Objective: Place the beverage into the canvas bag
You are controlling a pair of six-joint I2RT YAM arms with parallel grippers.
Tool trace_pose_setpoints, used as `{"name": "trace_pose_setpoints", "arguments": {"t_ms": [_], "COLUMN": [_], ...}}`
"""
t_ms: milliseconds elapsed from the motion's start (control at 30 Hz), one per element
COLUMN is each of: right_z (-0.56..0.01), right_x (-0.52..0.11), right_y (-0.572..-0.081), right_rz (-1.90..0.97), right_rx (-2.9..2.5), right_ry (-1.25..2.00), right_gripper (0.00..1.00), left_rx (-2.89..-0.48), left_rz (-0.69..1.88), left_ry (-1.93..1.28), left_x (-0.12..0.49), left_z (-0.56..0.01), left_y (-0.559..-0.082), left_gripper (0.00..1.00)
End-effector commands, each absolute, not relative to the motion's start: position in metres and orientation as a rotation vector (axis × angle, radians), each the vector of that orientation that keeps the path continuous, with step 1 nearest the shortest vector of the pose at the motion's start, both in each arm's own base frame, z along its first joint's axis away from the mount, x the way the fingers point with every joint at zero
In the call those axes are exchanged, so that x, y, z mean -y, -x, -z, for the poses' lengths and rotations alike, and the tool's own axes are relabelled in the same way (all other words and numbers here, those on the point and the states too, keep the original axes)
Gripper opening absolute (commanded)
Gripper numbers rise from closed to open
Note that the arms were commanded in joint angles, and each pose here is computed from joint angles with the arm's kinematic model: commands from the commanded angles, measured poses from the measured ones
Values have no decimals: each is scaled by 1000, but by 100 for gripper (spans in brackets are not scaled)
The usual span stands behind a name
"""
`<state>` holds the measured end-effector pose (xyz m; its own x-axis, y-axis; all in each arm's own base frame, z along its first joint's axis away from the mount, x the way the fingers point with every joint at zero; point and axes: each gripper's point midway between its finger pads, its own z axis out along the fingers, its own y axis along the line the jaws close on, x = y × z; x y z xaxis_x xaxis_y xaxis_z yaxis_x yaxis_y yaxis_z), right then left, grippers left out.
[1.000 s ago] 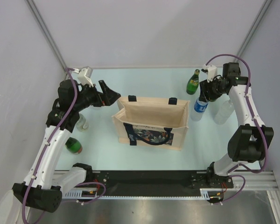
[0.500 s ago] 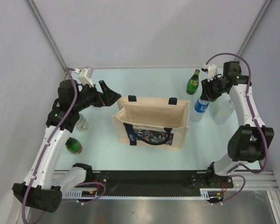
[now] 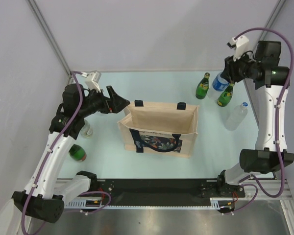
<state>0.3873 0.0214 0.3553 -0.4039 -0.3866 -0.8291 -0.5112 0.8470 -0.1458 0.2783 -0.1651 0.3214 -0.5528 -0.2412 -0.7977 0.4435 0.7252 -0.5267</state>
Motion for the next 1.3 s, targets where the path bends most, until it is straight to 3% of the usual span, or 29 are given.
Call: {"name": "trace_pose_setpoints", "arguments": {"t_ms": [0, 267, 433, 1000, 1267], "right_z": [-483, -554, -569, -492, -415], "right_x": [-49, -110, -142, -228, -245], "right_y": [-356, -312, -288, -256, -265], "right_rz": [-146, -346, -501, -771, -720], "right_rx": [-1678, -1426, -1349, -1438, -1567], "right_ry": [691, 768, 833, 1112, 1268], "right_gripper": [0, 0, 0, 0, 0], "left_rx": [-1958, -1991, -2035, -2164, -2219], "left_rz": [930, 895, 858, 778, 758], "left_ry": [-184, -186, -185, -257, -305], "left_x": [174, 174, 170, 175, 181], "left_z": [-326, -318, -306, -268, -251], "left_y": [-274, -276, -273, -252, -247], "left_gripper": [100, 100, 100, 100, 91]}}
